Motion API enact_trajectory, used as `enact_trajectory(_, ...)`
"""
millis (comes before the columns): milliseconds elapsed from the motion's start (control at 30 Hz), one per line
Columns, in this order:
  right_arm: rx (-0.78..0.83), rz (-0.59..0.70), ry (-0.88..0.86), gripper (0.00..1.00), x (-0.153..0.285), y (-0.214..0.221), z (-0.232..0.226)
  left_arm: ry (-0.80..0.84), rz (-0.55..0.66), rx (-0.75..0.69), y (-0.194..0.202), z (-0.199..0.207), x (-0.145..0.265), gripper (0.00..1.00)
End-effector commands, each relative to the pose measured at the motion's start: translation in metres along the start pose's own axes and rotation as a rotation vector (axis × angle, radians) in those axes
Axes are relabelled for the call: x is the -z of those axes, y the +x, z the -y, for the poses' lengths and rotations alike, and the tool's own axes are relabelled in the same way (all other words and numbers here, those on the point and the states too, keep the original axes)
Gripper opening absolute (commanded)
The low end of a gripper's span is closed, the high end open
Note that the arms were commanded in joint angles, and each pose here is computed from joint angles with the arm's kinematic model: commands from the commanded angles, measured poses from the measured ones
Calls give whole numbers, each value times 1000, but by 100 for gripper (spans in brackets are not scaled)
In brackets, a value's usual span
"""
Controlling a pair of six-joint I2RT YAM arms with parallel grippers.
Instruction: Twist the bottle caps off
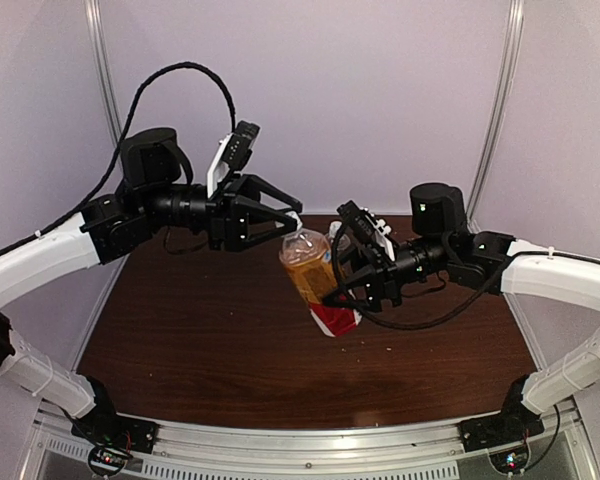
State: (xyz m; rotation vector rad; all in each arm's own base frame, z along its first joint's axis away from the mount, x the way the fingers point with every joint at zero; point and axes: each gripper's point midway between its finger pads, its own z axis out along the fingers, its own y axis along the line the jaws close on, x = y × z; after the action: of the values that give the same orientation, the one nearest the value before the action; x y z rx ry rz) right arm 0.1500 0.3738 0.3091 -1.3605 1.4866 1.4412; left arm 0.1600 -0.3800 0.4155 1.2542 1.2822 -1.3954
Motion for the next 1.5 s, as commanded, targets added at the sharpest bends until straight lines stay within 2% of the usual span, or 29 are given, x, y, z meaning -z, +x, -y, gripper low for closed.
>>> enact_trajectory(0,34,33,-31,42,2,-16,-7,36,49,-35,-16,4,1,49)
enact_trajectory(200,35,29,-20,42,1,-13,-5,39,63,-15,-15,0,0,37)
enact_trajectory(300,39,33,-5,42,2,-14,-3,39,57,-4,-12,-1,-1,34)
enact_trajectory(367,43,36,3,41,3,-15,-3,38,53,3,-9,-2,-1,35)
enact_trajectory(533,46,39,19,41,4,-17,0,35,57,20,-4,-3,-1,44)
enact_trajectory(633,45,39,23,41,4,-16,1,34,57,28,-3,-3,-1,45)
enact_trajectory(933,47,36,62,41,6,-14,8,31,70,40,-4,-4,-1,31)
enact_trajectory(1033,48,26,131,39,8,-11,19,8,80,60,-6,-8,0,23)
enact_trajectory(1133,57,13,267,39,15,-11,39,-67,90,108,-9,-20,1,7)
enact_trajectory(1200,79,1,379,40,23,-9,56,-190,108,172,-11,-41,4,2)
enact_trajectory(1367,115,-9,636,40,46,-10,92,-568,133,415,8,-96,18,1)
enact_trajectory(1467,138,-2,731,40,56,-10,103,-708,131,494,23,-108,21,5)
